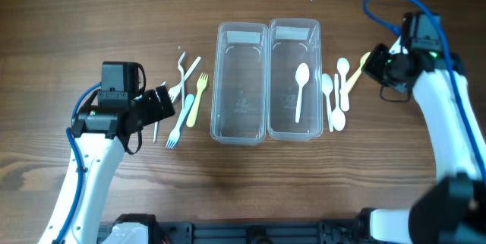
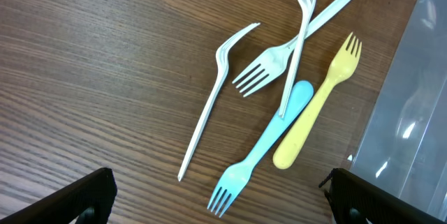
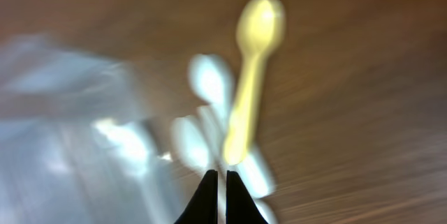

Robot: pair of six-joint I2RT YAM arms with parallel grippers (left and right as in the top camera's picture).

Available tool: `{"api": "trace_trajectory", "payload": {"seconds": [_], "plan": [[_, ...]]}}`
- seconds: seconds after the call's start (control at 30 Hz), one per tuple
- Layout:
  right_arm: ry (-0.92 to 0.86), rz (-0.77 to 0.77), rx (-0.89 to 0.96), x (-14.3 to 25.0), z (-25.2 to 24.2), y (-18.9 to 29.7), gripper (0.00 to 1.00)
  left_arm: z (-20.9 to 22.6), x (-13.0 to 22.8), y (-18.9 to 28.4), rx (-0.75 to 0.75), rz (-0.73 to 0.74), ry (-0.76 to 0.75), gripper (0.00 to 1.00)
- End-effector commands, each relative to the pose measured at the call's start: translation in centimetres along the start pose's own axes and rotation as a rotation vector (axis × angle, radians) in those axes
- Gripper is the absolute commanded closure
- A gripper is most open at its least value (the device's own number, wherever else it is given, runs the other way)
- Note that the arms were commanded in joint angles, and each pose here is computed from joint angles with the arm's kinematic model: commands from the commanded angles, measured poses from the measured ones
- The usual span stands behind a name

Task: Pack container
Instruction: 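Move the right gripper back and grasp the yellow spoon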

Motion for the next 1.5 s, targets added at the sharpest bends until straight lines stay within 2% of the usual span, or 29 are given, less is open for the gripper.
{"api": "trace_trajectory", "payload": {"seconds": [0.0,0.07,0.13,0.17,0.2,0.4,0.53,0.73,0.93,0.97,1.03,1.1,1.2,1.27,1.4,1.47], "plan": [[0.133,-0.039,-0.304,1.4,4.9,4.7,0.96,0.0,-0.5,0.3,-0.009,-0.02,-0.013,0.0],[0.18,-0.078,-0.252,2.1,6.0,5.6,0.94,0.0,-0.5,0.3,-0.009,-0.02,-0.013,0.0],[0.171,-0.087,-0.122,2.1,5.2,4.6,0.87,0.0,-0.5,0.3,-0.009,-0.02,-0.013,0.0],[0.136,-0.092,-0.012,2.0,4.3,3.5,0.74,0.0,-0.5,0.3,-0.009,-0.02,-0.013,0.0],[0.094,-0.088,0.067,1.9,3.4,2.3,0.67,0.0,-0.5,0.3,-0.009,-0.02,-0.013,0.0],[0.046,0.09,0.053,1.2,2.0,-10.4,0.61,0.0,-0.5,0.3,-0.009,-0.02,-0.013,0.0],[-0.099,0.097,0.049,0.7,0.1,-13.9,0.6,0.0,-0.5,0.3,-0.009,-0.02,-0.013,0.0],[-0.191,0.08,0.083,-0.3,-3.0,-13.8,0.6,0.0,-0.5,0.3,-0.009,-0.02,-0.013,0.0],[-0.131,0.089,0.094,-0.3,-3.0,-13.6,0.6,0.0,-0.5,0.3,-0.009,-0.02,-0.013,0.0],[-0.099,0.098,0.089,-0.8,-2.7,-13.2,0.6,0.0,-0.5,0.3,-0.009,-0.02,-0.013,0.0],[-0.037,0.103,0.09,-2.5,-2.1,-11.7,0.52,0.0,-0.5,0.3,-0.009,-0.02,-0.013,0.0],[-0.009,0.094,0.095,-4.4,-1.4,-9.8,0.57,0.0,-0.5,0.3,-0.009,-0.02,-0.013,0.0],[0.002,0.073,0.093,-7.8,0.0,-6.3,0.57,0.0,-0.5,0.3,-0.009,-0.02,-0.013,0.0],[-0.006,0.131,0.107,-7.8,-0.1,-6.9,0.56,0.0,-0.5,0.3,-0.009,-0.02,-0.013,0.0],[-0.047,0.38,0.137,-4.6,-1.5,-12.9,0.54,0.0,-0.5,0.3,-0.009,-0.02,-0.013,0.0],[-0.056,0.407,0.14,-4.1,-1.7,-13.7,0.56,0.0,-0.5,0.3,-0.009,-0.02,-0.013,0.0]]}}
Point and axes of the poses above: each gripper's point midway between its finger pads, its own y axis back along the fingers, its own z axis along the line the jaws close on, x = y × z, the point moved 10 cm from there along y, back along the fingers, and after that the axes turned 9 degrees about y, right-handed, at the moved point
